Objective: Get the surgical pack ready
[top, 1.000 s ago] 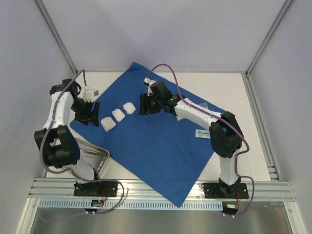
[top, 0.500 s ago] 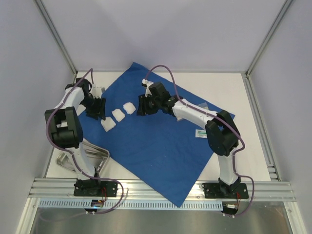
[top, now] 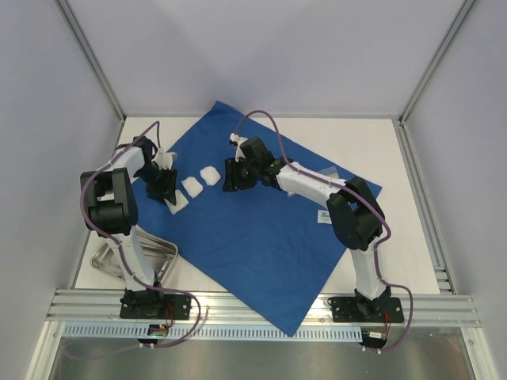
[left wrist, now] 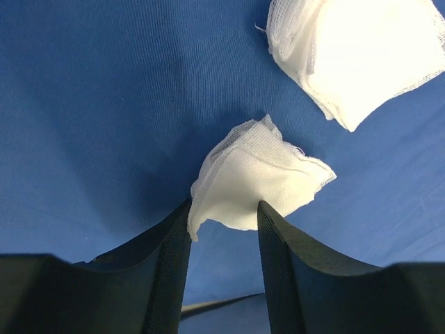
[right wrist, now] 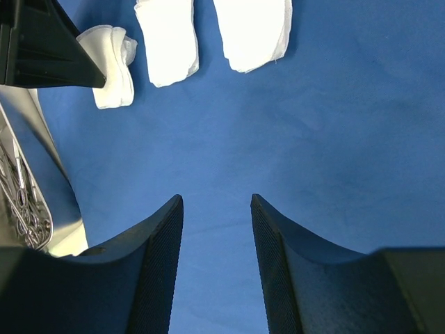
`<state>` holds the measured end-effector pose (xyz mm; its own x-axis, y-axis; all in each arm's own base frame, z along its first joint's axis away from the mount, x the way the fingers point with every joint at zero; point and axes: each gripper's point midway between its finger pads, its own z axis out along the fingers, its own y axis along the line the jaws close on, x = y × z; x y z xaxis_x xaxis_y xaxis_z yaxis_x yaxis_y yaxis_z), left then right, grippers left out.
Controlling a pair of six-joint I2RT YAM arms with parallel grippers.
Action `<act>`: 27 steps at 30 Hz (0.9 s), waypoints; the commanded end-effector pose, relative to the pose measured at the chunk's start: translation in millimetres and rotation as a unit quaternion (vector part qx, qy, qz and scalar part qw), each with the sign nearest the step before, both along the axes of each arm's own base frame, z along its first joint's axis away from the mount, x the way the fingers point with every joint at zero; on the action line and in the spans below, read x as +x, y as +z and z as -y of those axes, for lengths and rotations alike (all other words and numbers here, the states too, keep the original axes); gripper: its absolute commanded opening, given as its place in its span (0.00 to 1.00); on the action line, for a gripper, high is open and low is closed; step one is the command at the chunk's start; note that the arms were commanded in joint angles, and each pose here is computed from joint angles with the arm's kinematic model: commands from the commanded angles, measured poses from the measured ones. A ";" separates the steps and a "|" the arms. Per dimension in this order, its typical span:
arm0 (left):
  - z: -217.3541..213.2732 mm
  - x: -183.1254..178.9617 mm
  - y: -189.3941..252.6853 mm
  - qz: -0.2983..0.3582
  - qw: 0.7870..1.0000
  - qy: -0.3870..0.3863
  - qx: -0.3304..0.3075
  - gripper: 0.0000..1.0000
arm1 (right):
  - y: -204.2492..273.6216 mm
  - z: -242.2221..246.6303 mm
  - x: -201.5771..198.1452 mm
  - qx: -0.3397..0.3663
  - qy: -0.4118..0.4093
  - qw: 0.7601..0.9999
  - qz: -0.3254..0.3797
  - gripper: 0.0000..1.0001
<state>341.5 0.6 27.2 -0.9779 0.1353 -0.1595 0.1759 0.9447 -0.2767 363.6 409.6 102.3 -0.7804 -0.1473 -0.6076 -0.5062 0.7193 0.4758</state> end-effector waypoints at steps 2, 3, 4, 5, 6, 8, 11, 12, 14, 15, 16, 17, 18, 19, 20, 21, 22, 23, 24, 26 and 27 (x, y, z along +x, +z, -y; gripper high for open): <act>3.8 9.3 -4.2 0.014 1.000 -0.006 -0.004 0.50 | 8.7 -3.8 8.6 0.014 -0.002 1.000 0.012 0.46; 4.2 12.8 -4.3 0.018 1.000 -0.006 -0.006 0.50 | 8.5 -3.1 8.6 0.013 -0.003 1.000 0.013 0.46; 6.2 14.3 -4.8 0.019 1.000 -0.007 -0.009 0.50 | 9.5 -2.9 8.1 0.011 -0.002 1.000 0.014 0.46; 6.4 15.5 -4.6 0.021 1.000 -0.007 -0.010 0.50 | 9.2 -1.9 7.6 0.009 -0.002 1.000 0.014 0.46; 6.3 19.4 -3.3 0.027 1.000 -0.007 -0.008 0.50 | 8.4 -1.1 7.5 0.008 -0.002 1.000 0.012 0.46; 5.8 24.5 -0.3 0.036 0.999 -0.006 -0.007 0.50 | 7.8 -1.3 6.1 0.009 0.000 1.000 0.009 0.46; 5.8 28.7 3.0 0.046 0.999 -0.004 -0.006 0.54 | 7.2 -1.7 3.8 0.011 0.003 1.000 0.004 0.46; 4.0 31.4 3.5 0.052 0.999 -0.002 -0.002 0.56 | 7.4 -2.7 2.0 0.011 0.005 1.000 0.004 0.46; 0.0 33.9 3.5 0.058 0.998 0.000 0.009 0.58 | 7.4 -3.4 0.3 0.010 0.006 1.000 0.003 0.45; -0.8 34.0 2.5 0.058 0.998 0.000 0.012 0.57 | 6.4 -4.4 -1.4 0.010 0.009 1.000 0.002 0.45; -0.8 34.7 2.3 0.058 0.998 0.001 0.012 0.56 | 7.2 -6.0 -2.2 0.011 0.011 1.000 0.004 0.45; 2.1 34.9 1.7 0.059 0.998 0.000 0.005 0.55 | 6.7 -7.8 -2.6 0.012 0.013 1.000 0.003 0.45; 4.6 34.3 0.9 0.058 0.998 -0.002 -0.001 0.53 | 7.6 -10.8 -5.0 0.013 0.017 1.000 0.003 0.45; 6.4 34.3 1.4 0.060 0.998 -0.004 -0.004 0.50 | 7.1 -12.4 -6.2 0.014 0.019 1.000 0.002 0.45; 10.2 32.8 0.0 0.058 0.998 -0.008 -0.012 0.47 | 7.3 -15.8 -8.0 0.016 0.024 1.000 0.000 0.45; 11.8 31.6 0.2 0.058 0.998 -0.011 -0.015 0.40 | 8.0 -16.9 -8.7 0.017 0.025 1.000 0.000 0.45; 12.1 31.0 1.0 0.060 0.998 -0.014 -0.017 0.36 | 7.7 -17.6 -9.5 0.017 0.026 1.000 -0.001 0.45; 15.4 30.4 4.5 0.067 0.997 -0.018 -0.024 0.32 | 8.4 -18.9 -9.7 0.018 0.028 0.999 0.000 0.45; 16.4 29.5 6.1 0.071 0.997 -0.020 -0.027 0.28 | 7.9 -19.4 -10.2 0.018 0.029 0.999 0.000 0.45; 18.4 30.4 12.9 0.087 0.995 -0.031 -0.032 0.20 | 7.9 -20.1 -10.8 0.017 0.030 0.999 -0.001 0.45; 18.8 28.0 12.7 0.086 0.995 -0.033 -0.032 0.17 | 7.5 -20.2 -10.9 0.017 0.031 0.999 -0.001 0.45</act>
<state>362.0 -7.9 23.0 -0.9568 0.1540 -0.2465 0.2235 0.9319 -0.2857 350.1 418.3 102.0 -0.7844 -0.1754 -0.5950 -0.5261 0.6963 0.4883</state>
